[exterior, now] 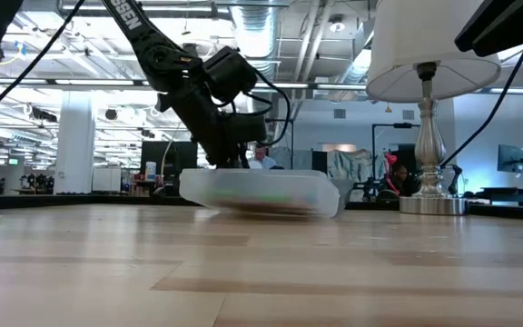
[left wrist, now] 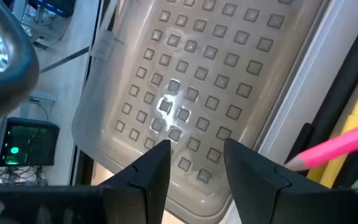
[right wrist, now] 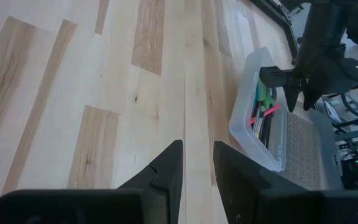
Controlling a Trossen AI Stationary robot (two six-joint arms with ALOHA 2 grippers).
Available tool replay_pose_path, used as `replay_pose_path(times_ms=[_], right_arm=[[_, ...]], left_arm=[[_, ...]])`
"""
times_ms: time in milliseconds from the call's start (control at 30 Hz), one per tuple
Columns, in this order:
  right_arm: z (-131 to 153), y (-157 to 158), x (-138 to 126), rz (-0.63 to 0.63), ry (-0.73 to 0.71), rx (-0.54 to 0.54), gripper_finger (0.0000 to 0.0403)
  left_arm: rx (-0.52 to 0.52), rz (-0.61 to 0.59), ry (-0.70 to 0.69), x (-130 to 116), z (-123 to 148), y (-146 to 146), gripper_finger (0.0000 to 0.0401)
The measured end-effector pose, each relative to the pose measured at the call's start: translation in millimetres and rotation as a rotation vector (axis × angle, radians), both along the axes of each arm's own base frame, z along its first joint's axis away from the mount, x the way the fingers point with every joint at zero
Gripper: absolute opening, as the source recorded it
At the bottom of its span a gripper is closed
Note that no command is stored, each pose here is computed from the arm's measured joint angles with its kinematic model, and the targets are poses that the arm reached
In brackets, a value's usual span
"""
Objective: Pick & place school supplies into a supply box
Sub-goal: Close the gray supply box
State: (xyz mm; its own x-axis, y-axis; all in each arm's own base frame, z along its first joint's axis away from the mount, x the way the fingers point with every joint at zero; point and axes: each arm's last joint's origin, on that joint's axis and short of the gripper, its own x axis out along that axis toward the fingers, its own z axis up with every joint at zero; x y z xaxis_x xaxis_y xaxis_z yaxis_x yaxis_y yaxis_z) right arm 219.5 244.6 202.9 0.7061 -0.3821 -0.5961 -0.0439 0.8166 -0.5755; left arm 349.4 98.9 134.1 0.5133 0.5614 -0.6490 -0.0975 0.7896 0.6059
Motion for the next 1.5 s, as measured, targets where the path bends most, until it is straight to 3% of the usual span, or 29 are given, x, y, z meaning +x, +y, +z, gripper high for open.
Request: replay_pose_path(times_ms=[567,733,1000,1233,1500], right_arm=[[0,0,0,0.0,-0.002,0.003,0.0085],[0,0,0,0.0,-0.002,0.003,0.0085],[0,0,0,-0.001,-0.002,0.003,0.0085],[0,0,0,-0.001,-0.002,0.002,0.0085],[0,0,0,-0.001,-0.002,0.003,0.0085]], left_arm=[[-0.024,-0.004,0.022,11,15,-1,0.0146],[-0.113,-0.002,0.112,14,28,2,0.0146],[-0.244,-0.05,0.144,17,43,7,0.0146],[-0.19,-0.017,0.146,16,44,15,0.0146],[-0.225,-0.017,0.139,16,37,25,0.0146]])
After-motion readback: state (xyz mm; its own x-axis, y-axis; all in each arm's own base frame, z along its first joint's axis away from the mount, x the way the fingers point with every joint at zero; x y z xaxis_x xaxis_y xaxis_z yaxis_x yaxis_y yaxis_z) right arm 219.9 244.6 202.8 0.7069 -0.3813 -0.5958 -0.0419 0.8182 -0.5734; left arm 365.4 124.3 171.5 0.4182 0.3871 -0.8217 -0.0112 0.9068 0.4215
